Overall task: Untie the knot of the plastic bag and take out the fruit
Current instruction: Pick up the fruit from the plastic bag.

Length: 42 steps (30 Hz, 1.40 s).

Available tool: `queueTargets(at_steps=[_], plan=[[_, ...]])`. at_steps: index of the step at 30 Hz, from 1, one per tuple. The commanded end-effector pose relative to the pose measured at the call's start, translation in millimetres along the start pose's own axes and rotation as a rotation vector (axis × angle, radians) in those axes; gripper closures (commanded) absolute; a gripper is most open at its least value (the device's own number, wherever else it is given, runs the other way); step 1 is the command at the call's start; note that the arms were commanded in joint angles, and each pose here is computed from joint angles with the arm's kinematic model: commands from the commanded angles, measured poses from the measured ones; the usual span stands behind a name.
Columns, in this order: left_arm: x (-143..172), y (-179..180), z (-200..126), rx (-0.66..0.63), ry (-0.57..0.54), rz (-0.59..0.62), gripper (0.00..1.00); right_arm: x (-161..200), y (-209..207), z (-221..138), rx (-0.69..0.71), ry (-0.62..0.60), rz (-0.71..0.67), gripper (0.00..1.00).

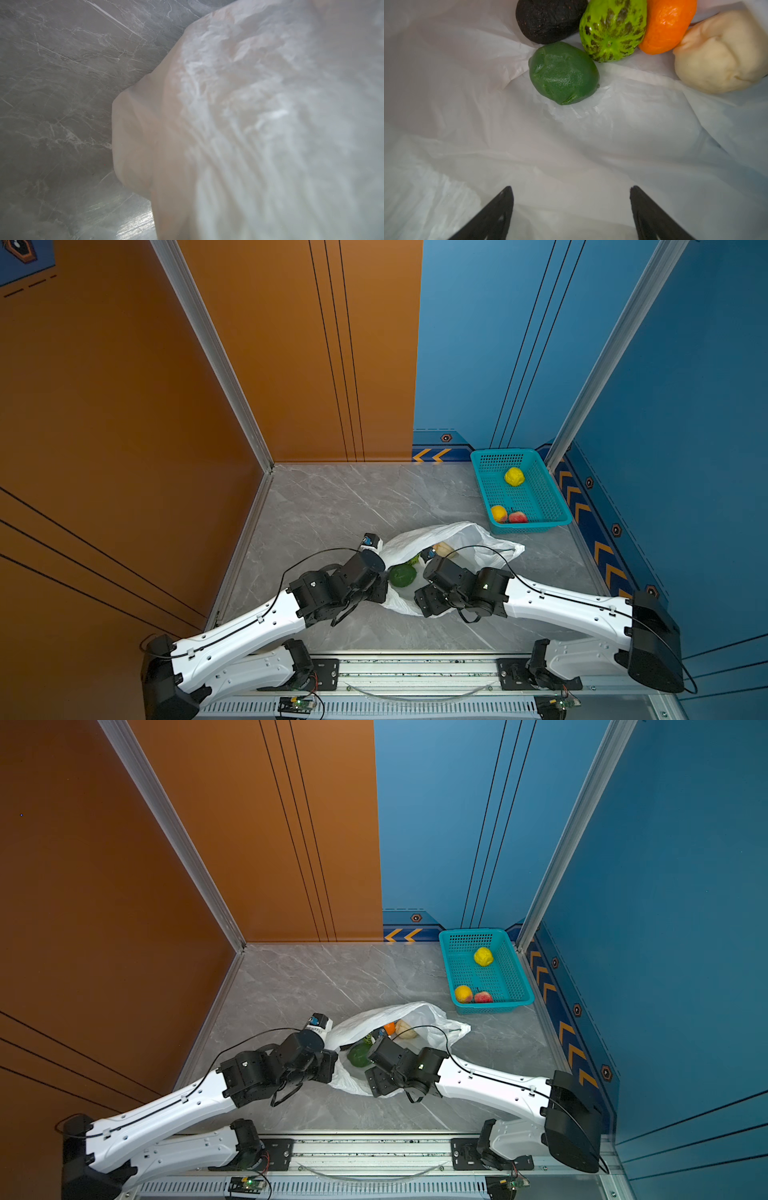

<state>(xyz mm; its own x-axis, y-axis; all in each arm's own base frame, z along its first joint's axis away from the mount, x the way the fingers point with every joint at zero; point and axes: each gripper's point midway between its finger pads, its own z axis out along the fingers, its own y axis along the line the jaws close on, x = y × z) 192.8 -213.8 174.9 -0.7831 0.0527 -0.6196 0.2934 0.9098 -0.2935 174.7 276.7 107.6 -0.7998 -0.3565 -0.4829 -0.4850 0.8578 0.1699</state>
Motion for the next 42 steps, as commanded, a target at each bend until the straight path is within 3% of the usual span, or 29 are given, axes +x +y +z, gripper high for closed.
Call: queueTargets(at_steps=[1, 9, 18, 29, 36, 42], plan=[[2.9, 3.7, 2.0, -0.007, 0.011, -0.018, 1.0, -4.4, 2.7, 14.3, -0.017, -0.011, 0.06, 0.13], [12.7, 4.1, 6.5, 0.002, 0.049, 0.007, 1.0, -25.3, -12.7, 35.7, 0.0, 0.0, 0.254, 0.2], [22.2, -2.7, 11.9, 0.02, 0.123, 0.038, 1.0, -61.1, -9.7, 51.7, -0.053, -0.155, 0.517, 0.2], [26.6, -4.2, 16.2, 0.013, 0.165, 0.053, 1.0, -72.1, 6.8, 80.3, -0.11, -0.165, 0.619, 0.13], [26.2, -3.5, 14.6, 0.016, 0.162, 0.05, 1.0, -77.2, 13.6, 90.0, -0.092, -0.157, 0.595, 0.03], [27.3, -3.4, 15.8, 0.015, 0.169, 0.049, 1.0, -76.8, 16.7, 103.8, -0.089, -0.137, 0.603, 0.02]])
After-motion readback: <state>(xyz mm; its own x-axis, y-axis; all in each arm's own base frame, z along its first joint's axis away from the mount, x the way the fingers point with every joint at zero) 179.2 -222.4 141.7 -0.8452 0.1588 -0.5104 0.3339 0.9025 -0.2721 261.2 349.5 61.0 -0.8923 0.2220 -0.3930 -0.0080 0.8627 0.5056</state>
